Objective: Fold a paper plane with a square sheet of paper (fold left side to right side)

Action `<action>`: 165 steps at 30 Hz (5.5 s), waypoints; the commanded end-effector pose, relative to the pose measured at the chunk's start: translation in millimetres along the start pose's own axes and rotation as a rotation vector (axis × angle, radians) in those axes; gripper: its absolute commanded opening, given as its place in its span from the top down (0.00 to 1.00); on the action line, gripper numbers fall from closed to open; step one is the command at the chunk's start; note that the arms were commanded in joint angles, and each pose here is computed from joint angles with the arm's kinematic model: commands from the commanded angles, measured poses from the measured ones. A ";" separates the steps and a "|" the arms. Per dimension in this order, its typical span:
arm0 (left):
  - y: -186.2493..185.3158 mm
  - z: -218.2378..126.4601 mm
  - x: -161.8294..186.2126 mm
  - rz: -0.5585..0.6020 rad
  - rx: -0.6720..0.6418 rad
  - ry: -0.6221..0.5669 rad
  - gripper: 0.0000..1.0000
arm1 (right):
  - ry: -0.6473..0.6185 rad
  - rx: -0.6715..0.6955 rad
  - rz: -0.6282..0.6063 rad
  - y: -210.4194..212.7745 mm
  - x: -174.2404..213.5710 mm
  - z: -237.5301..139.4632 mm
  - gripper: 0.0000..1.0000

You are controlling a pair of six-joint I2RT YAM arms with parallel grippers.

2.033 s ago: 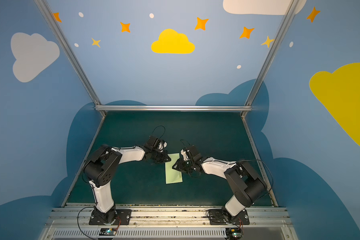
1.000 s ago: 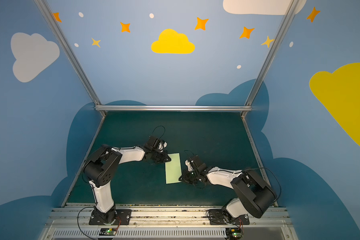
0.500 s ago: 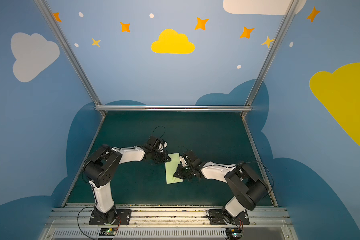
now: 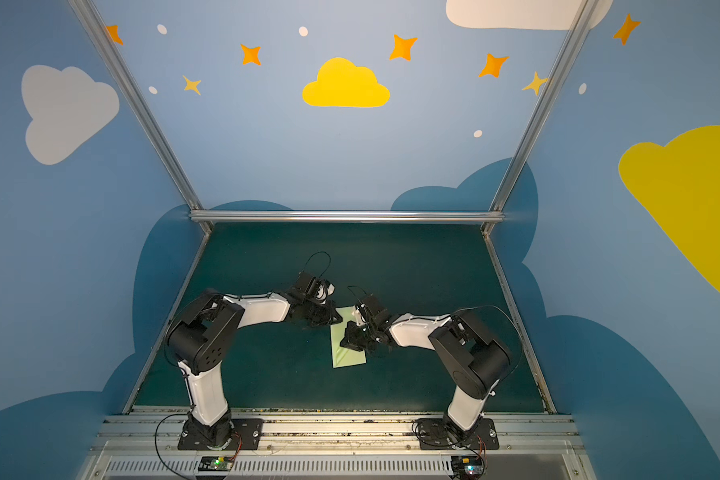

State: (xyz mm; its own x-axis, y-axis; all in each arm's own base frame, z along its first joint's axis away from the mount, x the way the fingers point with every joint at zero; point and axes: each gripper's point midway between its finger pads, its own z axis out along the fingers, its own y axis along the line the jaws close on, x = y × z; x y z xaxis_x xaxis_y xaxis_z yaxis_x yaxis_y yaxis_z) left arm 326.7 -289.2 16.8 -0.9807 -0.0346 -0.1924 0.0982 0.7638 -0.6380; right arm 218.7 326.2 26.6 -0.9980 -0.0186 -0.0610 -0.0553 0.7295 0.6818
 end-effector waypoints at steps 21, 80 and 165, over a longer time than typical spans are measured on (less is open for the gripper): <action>32.2 18.0 42.4 -0.035 -0.100 0.125 0.94 | -0.007 -0.005 0.001 3.2 -13.9 11.4 1.00; -27.3 -52.7 107.7 0.012 0.032 0.049 0.96 | 0.049 0.048 0.093 -33.7 10.9 23.7 1.00; 11.6 -18.9 123.2 0.036 -0.094 0.117 0.97 | 0.010 0.107 0.033 -51.1 -2.6 -6.3 1.00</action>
State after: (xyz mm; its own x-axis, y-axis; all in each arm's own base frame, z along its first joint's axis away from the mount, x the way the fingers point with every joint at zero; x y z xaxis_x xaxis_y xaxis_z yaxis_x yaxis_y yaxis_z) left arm 212.1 -288.5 16.0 -0.9873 0.0591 -0.1472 0.1381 0.7768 -0.6145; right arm 225.2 303.1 17.5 -0.9980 -0.0130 -0.0615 -0.0505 0.7480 0.6618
